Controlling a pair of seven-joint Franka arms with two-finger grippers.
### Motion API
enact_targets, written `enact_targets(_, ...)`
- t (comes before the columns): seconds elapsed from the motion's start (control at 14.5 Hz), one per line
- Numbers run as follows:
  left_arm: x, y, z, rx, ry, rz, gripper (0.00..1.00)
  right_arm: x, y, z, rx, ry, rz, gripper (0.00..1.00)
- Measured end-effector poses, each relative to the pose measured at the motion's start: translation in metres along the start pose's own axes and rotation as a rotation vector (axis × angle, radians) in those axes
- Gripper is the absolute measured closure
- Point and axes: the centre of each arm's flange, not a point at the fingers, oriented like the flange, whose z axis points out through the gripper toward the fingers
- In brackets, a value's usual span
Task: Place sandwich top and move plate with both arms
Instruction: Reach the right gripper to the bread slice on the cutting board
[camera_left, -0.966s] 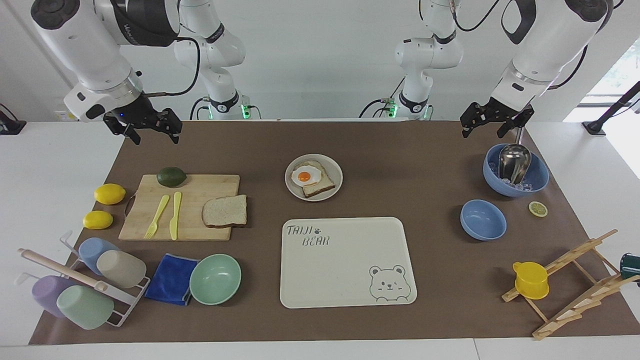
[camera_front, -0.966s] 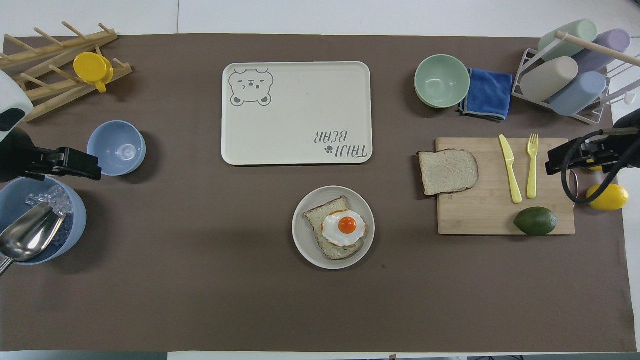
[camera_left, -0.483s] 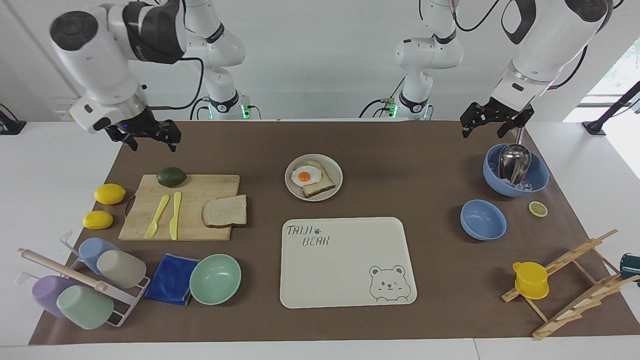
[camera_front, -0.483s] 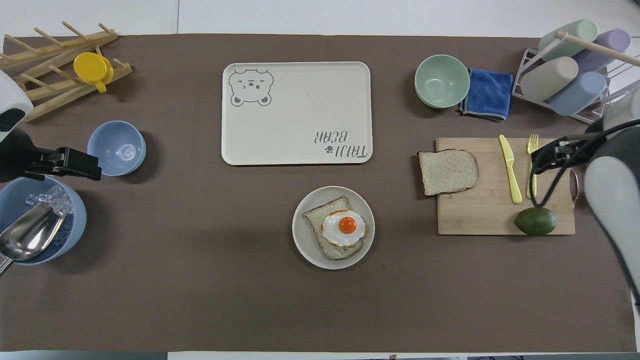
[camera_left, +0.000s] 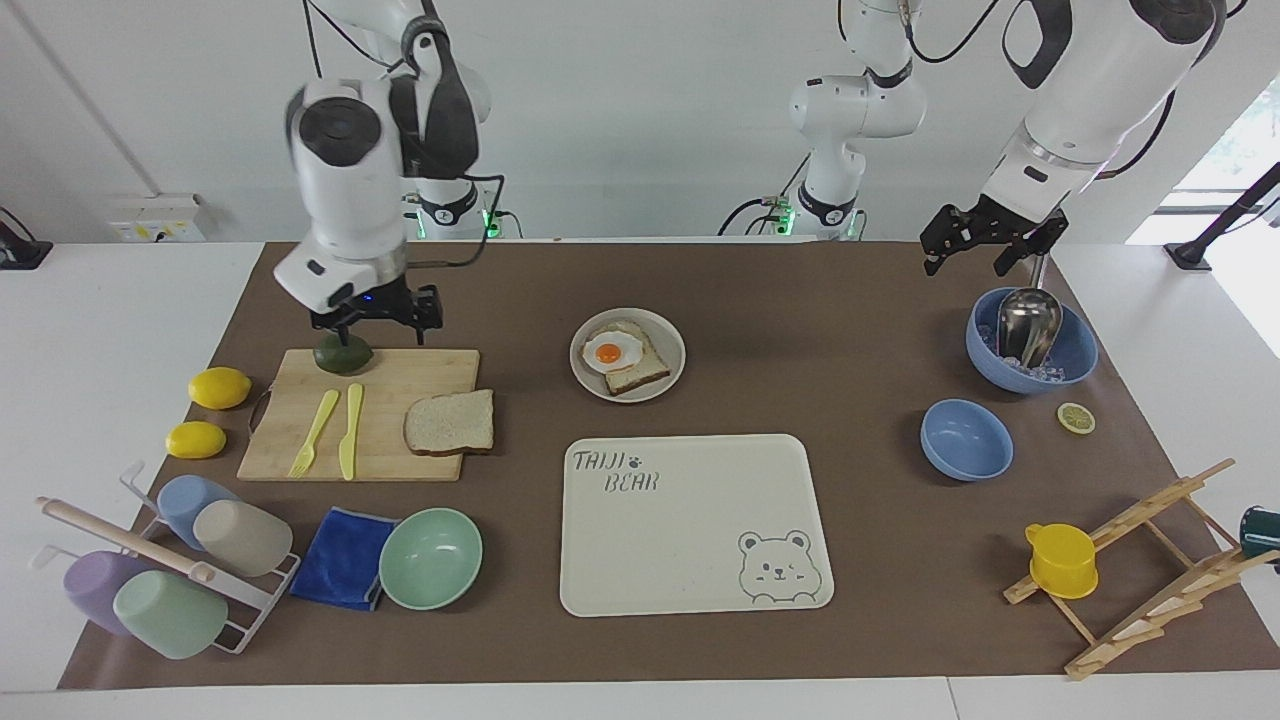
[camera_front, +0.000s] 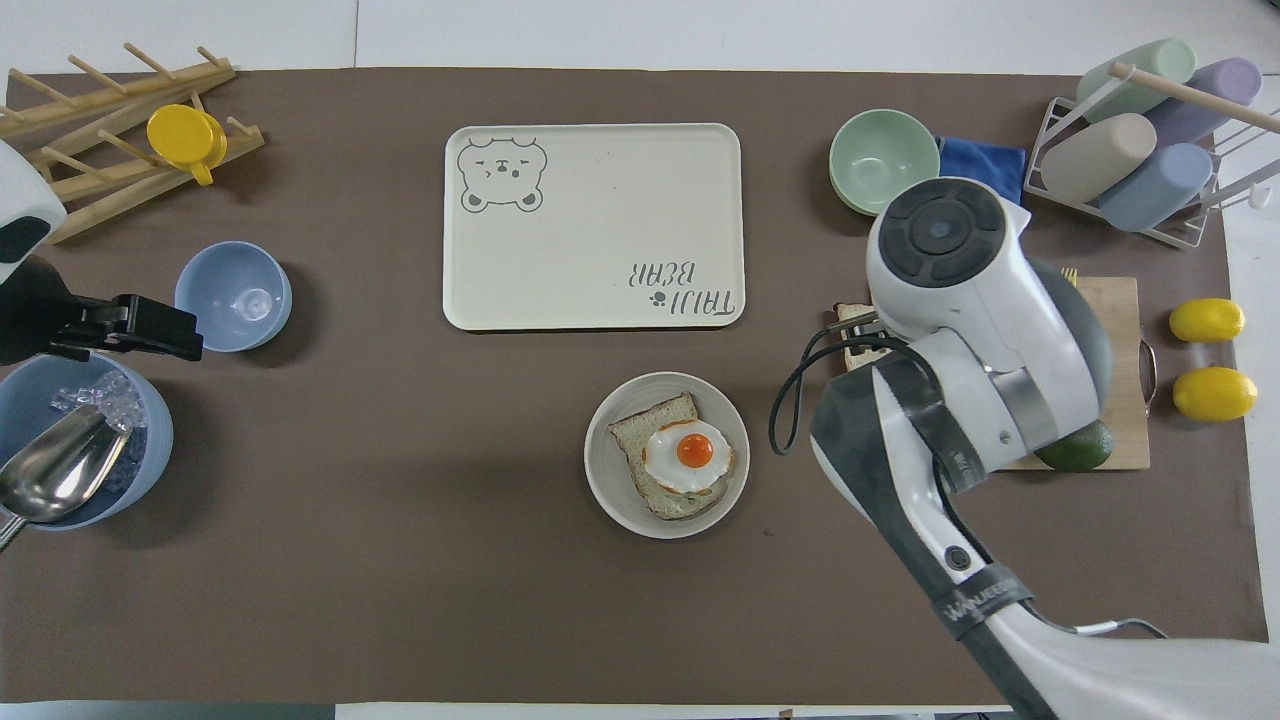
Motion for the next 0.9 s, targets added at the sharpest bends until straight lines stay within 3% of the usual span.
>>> enact_targets(0.21, 0.000, 0.000, 0.000, 0.000, 0.000, 0.000, 0.00, 0.002, -0.067, 0.031, -0.128, -0.003, 0.022, 0.00)
enact_targets(0.48, 0.000, 0.000, 0.000, 0.000, 0.000, 0.000, 0.00, 0.009, -0.092, 0.055, -0.272, 0.031, -0.036, 0.00)
enact_targets(0.9, 0.000, 0.000, 0.000, 0.000, 0.000, 0.000, 0.00, 0.019, -0.083, 0.069, -0.357, 0.050, -0.062, 0.00)
